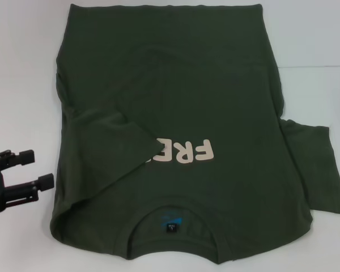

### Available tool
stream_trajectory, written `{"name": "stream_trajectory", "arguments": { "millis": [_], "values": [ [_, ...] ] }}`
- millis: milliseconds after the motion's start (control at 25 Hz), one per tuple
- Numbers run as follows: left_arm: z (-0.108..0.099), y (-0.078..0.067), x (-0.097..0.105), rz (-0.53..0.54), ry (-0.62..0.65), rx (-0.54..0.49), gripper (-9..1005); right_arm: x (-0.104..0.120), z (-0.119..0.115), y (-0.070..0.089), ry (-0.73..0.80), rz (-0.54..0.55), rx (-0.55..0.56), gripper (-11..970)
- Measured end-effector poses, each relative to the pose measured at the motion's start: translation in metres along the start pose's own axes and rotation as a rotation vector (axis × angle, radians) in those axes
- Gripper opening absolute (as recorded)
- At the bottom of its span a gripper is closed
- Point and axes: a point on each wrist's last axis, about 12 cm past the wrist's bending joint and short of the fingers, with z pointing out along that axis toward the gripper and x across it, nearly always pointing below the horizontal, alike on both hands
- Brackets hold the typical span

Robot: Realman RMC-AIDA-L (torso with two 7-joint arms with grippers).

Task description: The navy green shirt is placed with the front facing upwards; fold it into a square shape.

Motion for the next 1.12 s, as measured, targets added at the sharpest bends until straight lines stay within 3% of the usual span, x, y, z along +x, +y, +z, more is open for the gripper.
{"name": "stream_trajectory", "arguments": {
  "millis": [240, 520, 1120],
  "values": [
    [-0.007, -0.008, 0.010, 0.078, -0.085, -0.037, 836, 0.000, 0.018, -0.008, 0.002, 0.028, 0.042, 884],
    [-0.006, -0.011, 0.014, 0.088, -0.084, -0.016, 834, 0.003, 0.044, -0.008, 0.028, 0.039, 0.019, 883],
    [0.001, -0.014, 0.017, 0.087, -0.073, 0.023, 833, 0.009, 0.063, -0.004, 0.063, 0.035, 0.002, 884]
  ]
}}
